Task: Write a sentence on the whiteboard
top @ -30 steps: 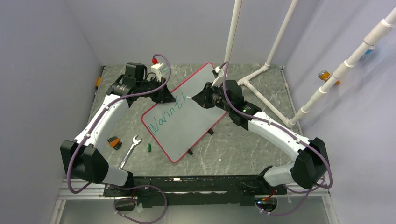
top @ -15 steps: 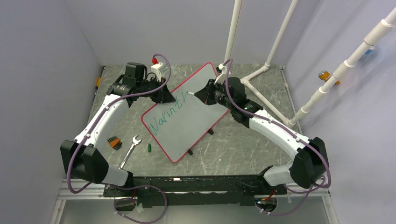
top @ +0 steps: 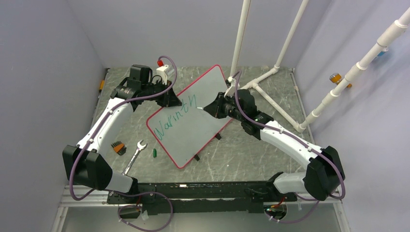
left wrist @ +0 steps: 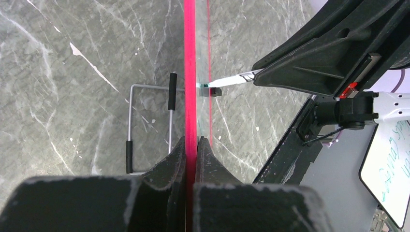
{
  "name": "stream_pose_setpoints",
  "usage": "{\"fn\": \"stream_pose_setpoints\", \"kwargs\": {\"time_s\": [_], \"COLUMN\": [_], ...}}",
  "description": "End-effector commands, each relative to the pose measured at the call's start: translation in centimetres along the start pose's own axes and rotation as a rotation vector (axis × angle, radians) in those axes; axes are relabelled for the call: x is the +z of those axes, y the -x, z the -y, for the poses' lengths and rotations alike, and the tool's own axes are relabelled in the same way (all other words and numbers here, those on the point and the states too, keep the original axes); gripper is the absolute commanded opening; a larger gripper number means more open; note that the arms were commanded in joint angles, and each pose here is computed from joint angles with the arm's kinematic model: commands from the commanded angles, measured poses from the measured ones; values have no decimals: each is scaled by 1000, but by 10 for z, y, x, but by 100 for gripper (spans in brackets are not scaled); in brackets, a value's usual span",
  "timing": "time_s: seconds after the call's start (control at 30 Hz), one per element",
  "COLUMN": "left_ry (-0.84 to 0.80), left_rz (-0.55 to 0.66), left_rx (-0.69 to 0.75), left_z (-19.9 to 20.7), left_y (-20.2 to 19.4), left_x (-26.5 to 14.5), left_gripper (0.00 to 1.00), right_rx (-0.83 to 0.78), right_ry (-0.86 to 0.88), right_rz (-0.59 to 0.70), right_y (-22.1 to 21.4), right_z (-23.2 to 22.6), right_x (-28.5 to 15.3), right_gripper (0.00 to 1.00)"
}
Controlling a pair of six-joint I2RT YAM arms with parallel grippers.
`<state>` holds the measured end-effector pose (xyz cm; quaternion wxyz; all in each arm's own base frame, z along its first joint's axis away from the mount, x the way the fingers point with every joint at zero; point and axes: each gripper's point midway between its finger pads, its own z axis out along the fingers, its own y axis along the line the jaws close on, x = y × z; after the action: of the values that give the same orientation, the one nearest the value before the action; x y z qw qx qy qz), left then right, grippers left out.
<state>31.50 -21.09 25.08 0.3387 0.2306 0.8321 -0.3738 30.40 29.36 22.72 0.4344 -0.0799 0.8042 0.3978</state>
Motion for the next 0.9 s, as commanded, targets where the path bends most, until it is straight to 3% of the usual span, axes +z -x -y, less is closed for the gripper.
{"fn": "stream_pose_setpoints", "kwargs": {"time_s": [0.0, 0.4, 0.63, 0.87], "left_ry": [21, 21, 20, 16], "left_rz": [-29, -29, -26, -31], "left_rx": [131, 132, 133, 132], "left_z": [-5, -5, -4, -4], "left_y": [-10, -10, -10, -11], "left_x": [8, 8, 8, 10], "left_gripper": [0, 0, 0, 0], "right_rx": [-20, -189, -256, -273], "right_ry": [17, -19, -84, 4], "right_rz": [33, 143, 185, 204], "right_y": [14, 42, 63, 79], "right_z": [-11, -17, 7, -3], "right_x": [-17, -72, -72, -63], "right_gripper": [0, 0, 0, 0]}}
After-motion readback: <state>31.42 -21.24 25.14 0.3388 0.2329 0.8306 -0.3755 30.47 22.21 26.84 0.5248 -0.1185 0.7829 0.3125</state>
